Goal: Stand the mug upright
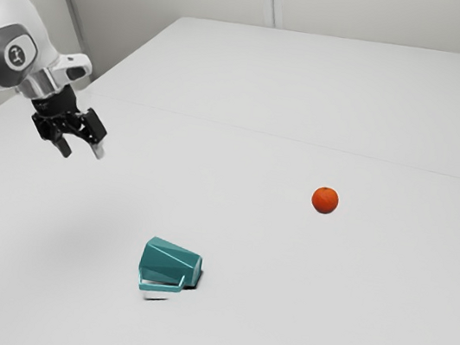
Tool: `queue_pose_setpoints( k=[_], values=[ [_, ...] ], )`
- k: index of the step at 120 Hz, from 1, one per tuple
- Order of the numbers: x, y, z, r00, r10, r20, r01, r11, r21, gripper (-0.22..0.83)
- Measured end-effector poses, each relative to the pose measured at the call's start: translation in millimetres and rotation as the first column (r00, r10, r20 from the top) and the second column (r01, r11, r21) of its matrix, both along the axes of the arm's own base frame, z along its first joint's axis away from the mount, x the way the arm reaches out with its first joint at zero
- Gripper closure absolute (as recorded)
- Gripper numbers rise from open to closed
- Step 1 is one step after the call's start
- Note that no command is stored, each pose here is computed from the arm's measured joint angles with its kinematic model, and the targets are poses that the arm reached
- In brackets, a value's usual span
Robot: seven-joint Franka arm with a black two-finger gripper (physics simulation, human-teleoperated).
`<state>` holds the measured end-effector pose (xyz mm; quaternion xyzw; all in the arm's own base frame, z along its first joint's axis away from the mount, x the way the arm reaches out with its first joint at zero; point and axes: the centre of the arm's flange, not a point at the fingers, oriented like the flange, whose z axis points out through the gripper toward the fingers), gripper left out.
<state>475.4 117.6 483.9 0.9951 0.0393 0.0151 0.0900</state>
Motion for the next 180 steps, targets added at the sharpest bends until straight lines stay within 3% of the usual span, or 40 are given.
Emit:
queue_pose_setpoints(
  k=[56,77,135,180],
  values=[
    [-26,-7,-62,0.978,0.178,-0.112,-0.199,0.957,-0.210,0.00],
    [-23,-15,-81,0.969,0.192,-0.153,-0.226,0.941,-0.251,0.00],
    [-58,-17,-137,0.934,0.249,-0.257,-0.332,0.869,-0.366,0.00],
    [-68,-28,-155,0.933,0.236,-0.271,-0.336,0.842,-0.423,0.00]
  ],
)
